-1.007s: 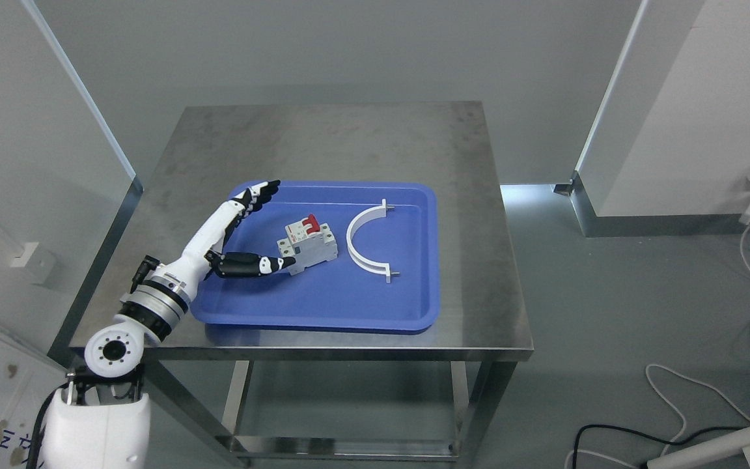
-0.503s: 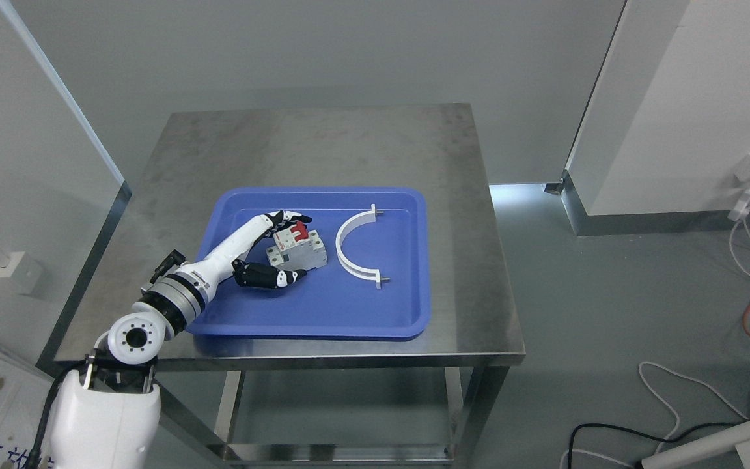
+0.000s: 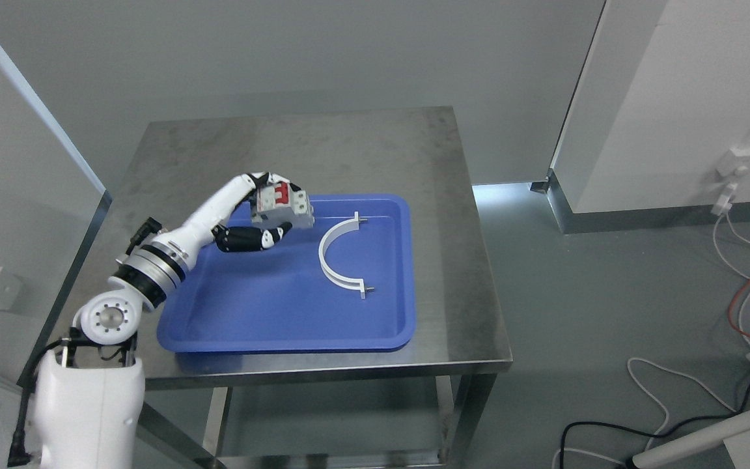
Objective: Place circuit breaker on shelf
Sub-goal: 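Grasp the circuit breaker with the left hand and lift it up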
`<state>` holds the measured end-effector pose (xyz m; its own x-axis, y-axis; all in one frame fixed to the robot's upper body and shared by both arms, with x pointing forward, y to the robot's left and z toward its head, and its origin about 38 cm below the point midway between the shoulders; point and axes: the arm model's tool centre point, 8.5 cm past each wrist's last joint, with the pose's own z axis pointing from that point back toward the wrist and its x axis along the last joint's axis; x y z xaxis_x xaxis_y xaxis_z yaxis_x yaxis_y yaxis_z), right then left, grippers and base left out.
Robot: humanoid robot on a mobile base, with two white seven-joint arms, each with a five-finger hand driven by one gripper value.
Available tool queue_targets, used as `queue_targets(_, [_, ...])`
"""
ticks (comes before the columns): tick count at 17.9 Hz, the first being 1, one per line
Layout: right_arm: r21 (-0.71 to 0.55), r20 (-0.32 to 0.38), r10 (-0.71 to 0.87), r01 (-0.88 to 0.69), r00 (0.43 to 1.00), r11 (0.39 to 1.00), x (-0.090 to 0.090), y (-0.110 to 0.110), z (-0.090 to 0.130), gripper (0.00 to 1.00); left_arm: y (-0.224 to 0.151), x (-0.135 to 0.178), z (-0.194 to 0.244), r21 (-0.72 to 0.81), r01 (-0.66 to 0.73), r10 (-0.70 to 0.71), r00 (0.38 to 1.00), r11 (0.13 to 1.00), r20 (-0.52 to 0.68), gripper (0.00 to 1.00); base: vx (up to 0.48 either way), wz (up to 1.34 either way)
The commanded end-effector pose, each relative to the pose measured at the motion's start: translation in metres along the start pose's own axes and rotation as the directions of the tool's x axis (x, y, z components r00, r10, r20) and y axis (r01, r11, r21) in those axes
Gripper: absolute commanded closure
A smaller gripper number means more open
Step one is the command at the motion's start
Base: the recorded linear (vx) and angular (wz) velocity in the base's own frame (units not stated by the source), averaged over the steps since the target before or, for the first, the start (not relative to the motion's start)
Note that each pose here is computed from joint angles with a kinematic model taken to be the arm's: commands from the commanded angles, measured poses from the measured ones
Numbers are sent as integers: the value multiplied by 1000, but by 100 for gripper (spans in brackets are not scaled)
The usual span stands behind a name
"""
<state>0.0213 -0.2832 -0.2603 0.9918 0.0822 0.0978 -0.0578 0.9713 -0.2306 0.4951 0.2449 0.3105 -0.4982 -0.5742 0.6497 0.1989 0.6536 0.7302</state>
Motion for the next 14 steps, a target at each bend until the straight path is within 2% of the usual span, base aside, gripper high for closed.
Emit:
queue_targets(1, [-13,-31,26,-26,999,1000,-4,-10,-1,0,82,7,23,443,-368,273,925,817,266,92,30,-81])
queue_targets(3, [-14,-31,27,-27,999,1000,-4,-10,-1,0,86,-5,38,612,-450,314,893,651,323,88,42,-141])
queue_targets(5, [-14,-31,27,-27,999,1000,-4,-10,-1,0,82,-6,48,708,-440,261,898,553,355,88,12,-156])
queue_targets(8, [-14,-31,26,-26,999,1000,-4,-10,-1,0,62,0,65,703,-426,235,904,569,357,90,-49,-53])
queue_targets(11, [-14,-31,27,-27,999,1000,-4,-10,-1,0,40,-5,75,630,-405,247,912,663,326,90,-138,-60])
queue_targets(14, [-14,-31,27,-27,999,1000,-4,-10,-1,0,41,-4,77,624,-403,244,913,670,327,90,-199,-183])
